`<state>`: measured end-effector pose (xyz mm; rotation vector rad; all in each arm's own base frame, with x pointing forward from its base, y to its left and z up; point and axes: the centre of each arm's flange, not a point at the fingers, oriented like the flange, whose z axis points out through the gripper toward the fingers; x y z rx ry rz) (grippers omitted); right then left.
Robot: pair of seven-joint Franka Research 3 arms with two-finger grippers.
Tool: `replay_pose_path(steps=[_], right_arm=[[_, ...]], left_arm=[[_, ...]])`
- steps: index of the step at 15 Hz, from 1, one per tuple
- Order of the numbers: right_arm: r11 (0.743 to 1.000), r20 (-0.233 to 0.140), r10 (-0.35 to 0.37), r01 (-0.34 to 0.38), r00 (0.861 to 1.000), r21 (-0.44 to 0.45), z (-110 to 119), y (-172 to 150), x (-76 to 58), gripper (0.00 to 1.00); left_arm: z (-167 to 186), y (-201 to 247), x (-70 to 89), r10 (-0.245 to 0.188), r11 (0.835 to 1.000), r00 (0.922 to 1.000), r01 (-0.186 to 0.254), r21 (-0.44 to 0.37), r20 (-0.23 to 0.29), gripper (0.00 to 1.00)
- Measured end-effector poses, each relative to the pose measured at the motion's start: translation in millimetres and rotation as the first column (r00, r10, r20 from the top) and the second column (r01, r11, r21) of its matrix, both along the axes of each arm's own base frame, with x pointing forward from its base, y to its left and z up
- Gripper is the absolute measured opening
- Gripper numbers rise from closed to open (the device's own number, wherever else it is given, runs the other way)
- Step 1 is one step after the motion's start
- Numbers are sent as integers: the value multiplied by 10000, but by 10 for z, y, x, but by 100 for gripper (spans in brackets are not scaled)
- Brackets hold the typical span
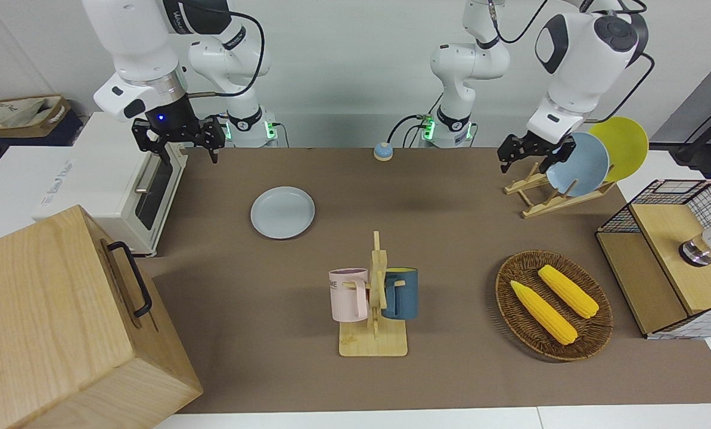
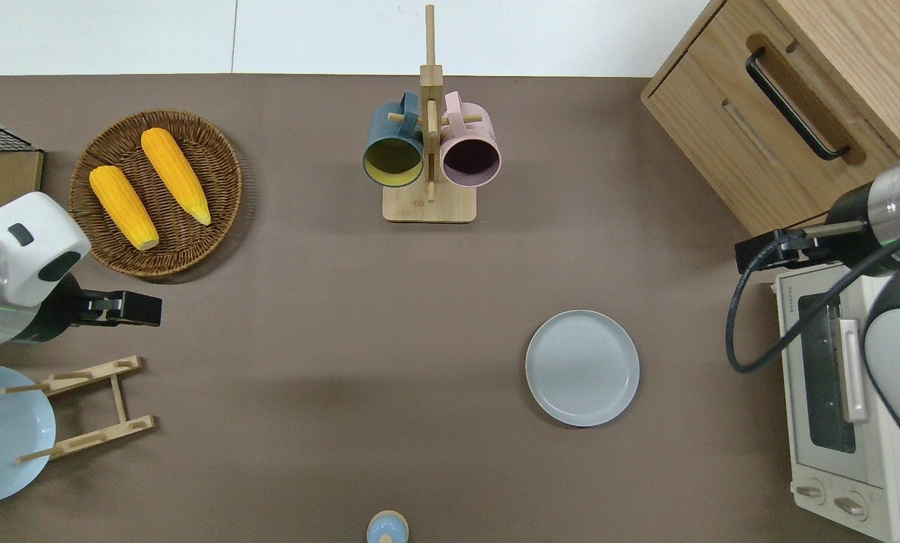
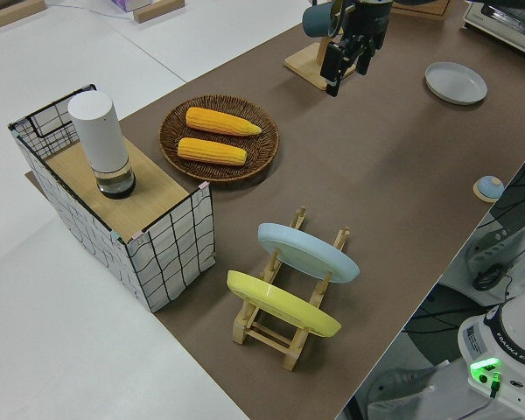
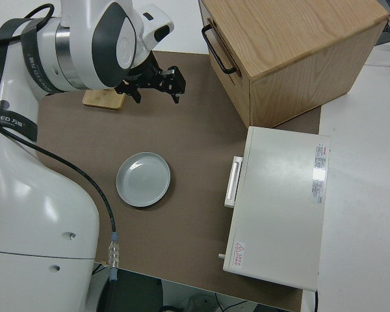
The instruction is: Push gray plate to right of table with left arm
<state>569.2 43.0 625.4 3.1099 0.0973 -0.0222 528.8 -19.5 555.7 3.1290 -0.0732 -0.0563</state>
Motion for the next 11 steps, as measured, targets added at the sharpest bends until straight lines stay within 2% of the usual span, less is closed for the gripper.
replay_pose_path(steps=[5, 11], right_arm=[[10000, 0, 0, 0, 10000, 0, 0, 0, 0, 99], [10000, 0, 0, 0, 10000, 0, 0, 0, 0, 99]], left_arm=[[172, 151, 21, 196, 9997, 9994, -201, 155, 301, 100], [190, 189, 24, 195, 9992, 9992, -207, 350, 339, 100]])
